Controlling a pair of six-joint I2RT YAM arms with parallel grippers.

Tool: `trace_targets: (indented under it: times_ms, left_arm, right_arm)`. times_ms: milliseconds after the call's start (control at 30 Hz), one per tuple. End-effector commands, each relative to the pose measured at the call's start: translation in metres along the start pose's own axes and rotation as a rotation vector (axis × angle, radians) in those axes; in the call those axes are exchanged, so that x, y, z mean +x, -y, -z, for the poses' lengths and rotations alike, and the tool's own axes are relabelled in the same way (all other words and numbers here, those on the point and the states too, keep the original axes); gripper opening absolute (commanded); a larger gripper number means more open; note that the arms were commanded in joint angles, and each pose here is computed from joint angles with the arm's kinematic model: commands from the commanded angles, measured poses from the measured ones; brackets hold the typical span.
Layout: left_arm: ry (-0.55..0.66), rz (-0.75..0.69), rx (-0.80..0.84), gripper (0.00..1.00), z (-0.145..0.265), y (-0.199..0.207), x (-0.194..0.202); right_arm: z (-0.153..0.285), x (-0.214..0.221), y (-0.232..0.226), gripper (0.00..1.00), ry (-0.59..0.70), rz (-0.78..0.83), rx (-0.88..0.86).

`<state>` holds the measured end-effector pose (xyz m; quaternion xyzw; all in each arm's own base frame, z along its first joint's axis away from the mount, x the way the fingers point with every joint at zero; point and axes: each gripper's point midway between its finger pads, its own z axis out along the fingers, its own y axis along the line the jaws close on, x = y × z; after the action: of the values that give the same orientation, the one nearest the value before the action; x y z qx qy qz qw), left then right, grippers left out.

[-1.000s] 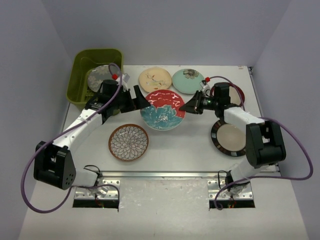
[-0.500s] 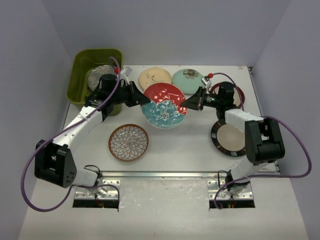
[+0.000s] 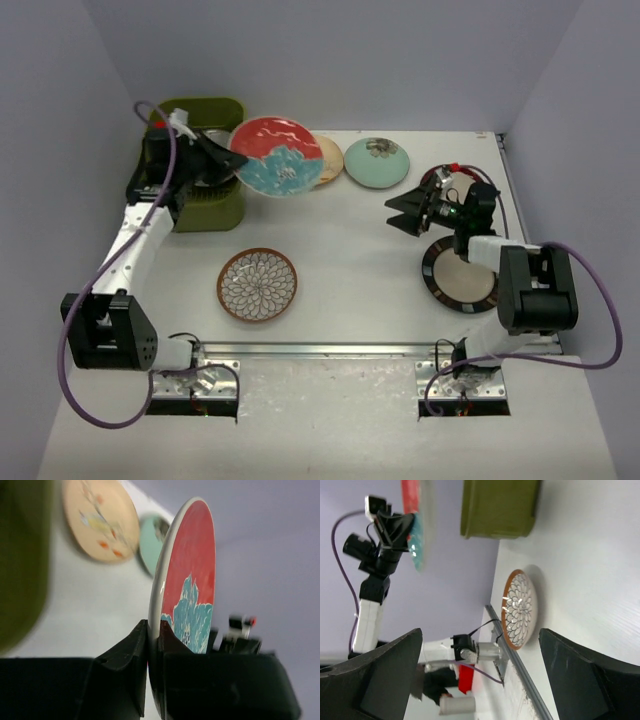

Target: Place the plates into the plastic bin on the countertop

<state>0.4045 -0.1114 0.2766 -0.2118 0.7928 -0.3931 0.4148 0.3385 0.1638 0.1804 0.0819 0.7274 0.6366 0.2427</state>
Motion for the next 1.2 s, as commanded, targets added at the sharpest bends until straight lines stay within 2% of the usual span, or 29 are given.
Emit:
trace_targets:
  times_ms: [0,67,100,167,233,467,633,700,767,933,1167]
  left_arm:
    - [0.503,0.168,-0.028,0.00,0.052,-0.010,-0.145]
    - [0.627,0.194,-0.165,0.00,0.063,-0.043,-0.176]
    - [0.683,0.214,-0.272,0.00,0.061,-0.071,-0.190]
    - [0.726,0.209,-0.353,0.00,0.060,-0.091,-0.211]
    - [0.685,0.215,-0.401,0.00,0.035,-0.119,-0.224]
    - [0.549,0.204,-0.349,0.00,-0.029,-0.159,-0.251]
    - [0.455,0.219,-0.359,0.00,-0.067,-0.191,-0.246]
    - [0.424,0.233,-0.377,0.08,-0.077,-0.204,-0.241]
    - [0.410,0.241,-0.398,0.22,-0.082,-0.214,-0.238]
    - [0.338,0.269,-0.552,0.79,-0.083,-0.246,-0.213]
    - [0.261,0.151,-0.737,0.91,-0.098,-0.261,-0.193]
  right_arm:
    - [0.015,0.000,0.003,0.99,0.057,-0.010,0.023]
    - [0.017,0.002,0.007,0.99,0.063,0.002,0.048]
    - [0.018,0.006,0.011,0.99,0.062,-0.019,0.074]
    - [0.021,0.010,0.015,0.99,0.065,0.002,0.108]
    - [0.024,0.011,0.014,0.99,0.069,0.026,0.134]
    - [0.028,0.011,0.000,0.99,0.061,0.124,0.157]
    - [0.029,0.009,-0.001,0.99,0.060,0.133,0.158]
    - [0.028,0.010,0.002,0.99,0.056,0.127,0.161]
    - [0.027,0.009,0.003,0.99,0.057,0.126,0.162]
    - [0.027,0.006,0.007,0.99,0.069,0.120,0.184]
    - [0.027,0.004,0.010,0.99,0.066,0.113,0.204]
